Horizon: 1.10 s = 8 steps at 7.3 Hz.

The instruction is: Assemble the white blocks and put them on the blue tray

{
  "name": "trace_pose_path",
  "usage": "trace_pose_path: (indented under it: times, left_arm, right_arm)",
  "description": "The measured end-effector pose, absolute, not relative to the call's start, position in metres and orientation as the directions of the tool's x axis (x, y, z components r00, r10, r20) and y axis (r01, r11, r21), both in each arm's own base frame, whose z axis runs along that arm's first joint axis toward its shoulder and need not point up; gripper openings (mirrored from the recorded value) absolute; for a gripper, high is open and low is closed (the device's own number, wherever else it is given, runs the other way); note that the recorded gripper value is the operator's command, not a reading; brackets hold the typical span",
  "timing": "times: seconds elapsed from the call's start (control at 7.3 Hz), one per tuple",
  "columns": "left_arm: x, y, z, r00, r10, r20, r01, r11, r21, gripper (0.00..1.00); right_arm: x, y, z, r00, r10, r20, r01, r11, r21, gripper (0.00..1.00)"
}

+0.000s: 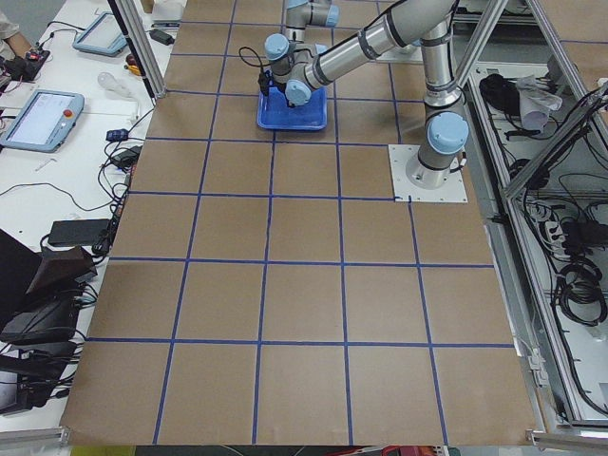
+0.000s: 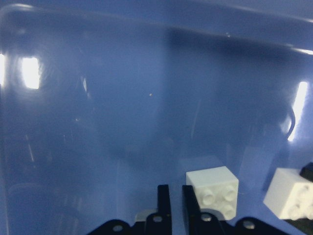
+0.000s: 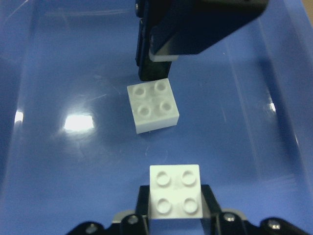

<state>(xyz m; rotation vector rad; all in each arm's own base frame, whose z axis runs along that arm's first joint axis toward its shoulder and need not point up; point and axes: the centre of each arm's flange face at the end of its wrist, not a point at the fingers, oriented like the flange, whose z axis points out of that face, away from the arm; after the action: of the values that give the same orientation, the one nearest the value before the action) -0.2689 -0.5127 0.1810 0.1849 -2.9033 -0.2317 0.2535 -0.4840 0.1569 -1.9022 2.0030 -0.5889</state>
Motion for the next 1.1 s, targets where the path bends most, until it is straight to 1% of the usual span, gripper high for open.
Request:
trace_pose_path:
  times: [1.1]
  left_arm:
    - [-0.271,-0.511,0.181,-0.968,-0.137,0.208,-0.102,0.98,0.171,0.22]
  right_arm:
    - [0.271,-0.48,0.159,-0.037,-0.998,0.06,-0.864,0.002,-0.503,0.0]
